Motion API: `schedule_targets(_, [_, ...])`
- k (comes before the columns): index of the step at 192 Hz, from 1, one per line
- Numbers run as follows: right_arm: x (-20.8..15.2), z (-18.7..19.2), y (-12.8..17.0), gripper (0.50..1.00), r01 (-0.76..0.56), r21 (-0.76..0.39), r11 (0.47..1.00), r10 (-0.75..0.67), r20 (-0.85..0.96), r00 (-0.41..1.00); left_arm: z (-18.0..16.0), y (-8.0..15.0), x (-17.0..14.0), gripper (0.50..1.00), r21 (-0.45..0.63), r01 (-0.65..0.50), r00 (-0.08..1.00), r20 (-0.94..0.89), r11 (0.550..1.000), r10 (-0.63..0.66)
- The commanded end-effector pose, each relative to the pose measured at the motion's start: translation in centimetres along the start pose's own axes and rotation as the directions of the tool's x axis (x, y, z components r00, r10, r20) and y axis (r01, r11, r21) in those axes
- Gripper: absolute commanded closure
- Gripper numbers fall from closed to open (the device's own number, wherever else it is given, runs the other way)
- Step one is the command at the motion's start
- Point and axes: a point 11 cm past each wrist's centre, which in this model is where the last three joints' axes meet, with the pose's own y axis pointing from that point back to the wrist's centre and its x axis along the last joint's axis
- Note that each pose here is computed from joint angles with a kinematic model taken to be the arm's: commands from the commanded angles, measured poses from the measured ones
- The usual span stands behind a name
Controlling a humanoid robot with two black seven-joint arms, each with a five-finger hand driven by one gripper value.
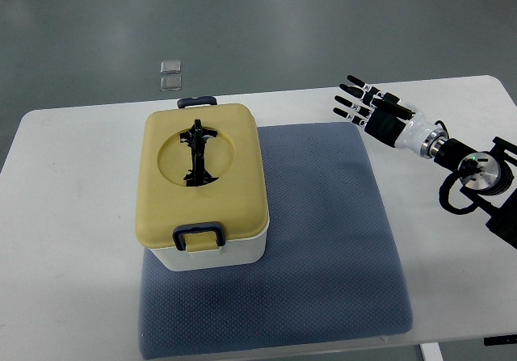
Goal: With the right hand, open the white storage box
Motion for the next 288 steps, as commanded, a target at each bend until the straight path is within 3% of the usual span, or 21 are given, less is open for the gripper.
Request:
schedule_targets(1, [-0.2, 0.2, -0.2, 0.562, 0.007, -0.002, 1.000, -0.007, 0.006, 1.000, -0.1, 0.0, 0.1, 0.500, 0.001, -0.008, 1.000, -0.001, 1.000, 0.008])
schedule_targets(119, [-0.3, 0.0, -0.2, 0.562, 0.003, 0.000, 1.000, -0.003, -0.004, 1.000, 1.7, 0.2, 0.1, 0.500, -0.028, -0.006, 1.000, 0.000, 1.000, 0.006])
schedule_targets(209, [-0.3, -2.3, 0.0, 0.562, 0.003, 0.015, 1.000, -0.002, -0.061, 0.998, 1.7, 0.2, 0.1, 0.500, -0.028, -0.006, 1.000, 0.001, 1.000, 0.006])
schedule_targets(250, [-0.8, -2.3, -0.1, 0.562, 0.008, -0.060, 0.998, -0.027, -0.331, 0.943, 1.7, 0.2, 0.1, 0.500, -0.028, -0.006, 1.000, 0.001, 1.000, 0.006])
schedule_targets(288, [-5.4, -5.1, -1.0, 0.562, 0.114, -0.077, 0.991, -0.136, -0.649, 0.749, 1.7, 0.2, 0.1, 0.500, -0.028, -0.006, 1.000, 0.001, 1.000, 0.006])
